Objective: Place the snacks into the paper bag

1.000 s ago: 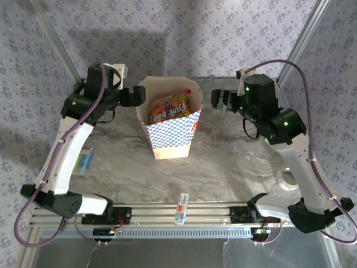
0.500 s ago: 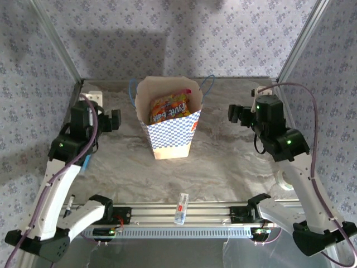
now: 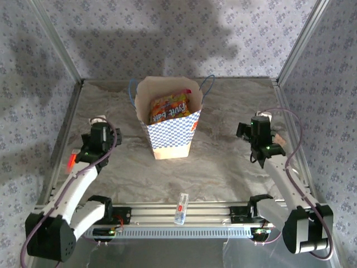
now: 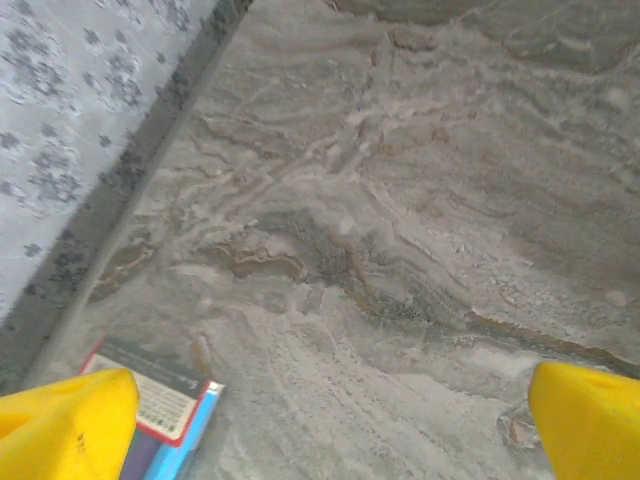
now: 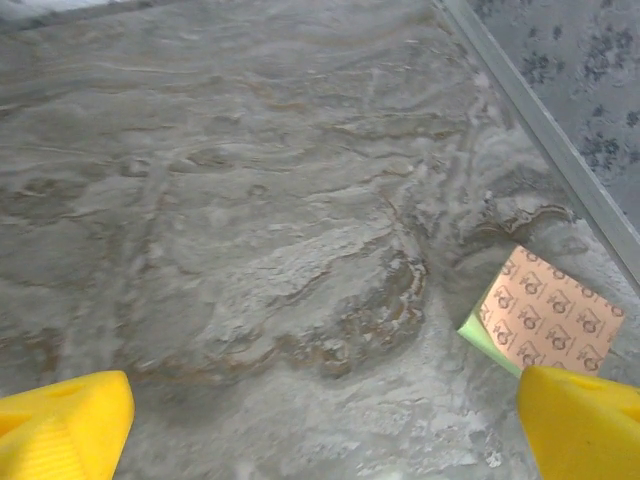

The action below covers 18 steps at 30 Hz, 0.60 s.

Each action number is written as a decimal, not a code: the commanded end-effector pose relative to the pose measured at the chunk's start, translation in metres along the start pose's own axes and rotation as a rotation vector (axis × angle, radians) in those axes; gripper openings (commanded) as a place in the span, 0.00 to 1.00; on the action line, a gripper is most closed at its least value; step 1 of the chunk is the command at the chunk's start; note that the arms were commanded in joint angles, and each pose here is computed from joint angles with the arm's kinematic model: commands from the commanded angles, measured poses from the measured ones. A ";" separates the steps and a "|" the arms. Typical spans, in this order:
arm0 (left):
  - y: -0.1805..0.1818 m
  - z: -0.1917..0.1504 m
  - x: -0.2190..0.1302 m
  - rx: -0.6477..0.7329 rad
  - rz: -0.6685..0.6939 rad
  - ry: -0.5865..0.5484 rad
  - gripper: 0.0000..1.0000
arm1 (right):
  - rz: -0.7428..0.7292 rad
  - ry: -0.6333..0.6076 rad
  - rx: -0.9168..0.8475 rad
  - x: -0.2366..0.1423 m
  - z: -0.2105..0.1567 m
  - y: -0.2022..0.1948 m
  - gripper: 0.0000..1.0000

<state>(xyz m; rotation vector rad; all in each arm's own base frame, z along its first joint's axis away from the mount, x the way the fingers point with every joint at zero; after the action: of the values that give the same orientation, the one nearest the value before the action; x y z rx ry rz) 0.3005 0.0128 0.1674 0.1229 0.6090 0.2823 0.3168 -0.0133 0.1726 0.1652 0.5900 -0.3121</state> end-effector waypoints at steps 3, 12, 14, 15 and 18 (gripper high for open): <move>-0.013 0.019 0.033 0.030 -0.005 -0.130 1.00 | -0.083 -0.187 0.094 0.026 0.010 -0.019 1.00; -0.014 0.003 0.080 -0.052 -0.047 -0.212 1.00 | -0.030 -0.178 -0.035 0.074 -0.015 -0.011 1.00; -0.013 0.002 0.084 -0.054 -0.054 -0.222 1.00 | -0.040 -0.219 -0.055 0.074 -0.016 -0.015 0.99; -0.012 0.002 0.084 -0.050 -0.058 -0.222 1.00 | -0.032 -0.219 -0.039 0.073 -0.016 -0.017 0.99; -0.011 0.007 0.086 -0.047 -0.067 -0.267 1.00 | -0.019 -0.273 -0.035 0.074 -0.009 -0.021 0.99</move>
<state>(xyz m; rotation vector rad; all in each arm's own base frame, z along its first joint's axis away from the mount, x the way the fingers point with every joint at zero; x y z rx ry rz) 0.3577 0.0322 0.0946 0.1037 0.4962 0.2534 0.3499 -0.0456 0.0953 0.0900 0.4691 -0.3629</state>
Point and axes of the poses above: each hand's point on the last joint's axis, 136 mm out from that joint toward the fingers, its own x axis out along the fingers, its own y axis along the line the jaws close on, z = x × y, the point moved 1 cm from there along -x, back along the fingers, and after that the axes turned 5 degrees about x, right-handed, at the moved point
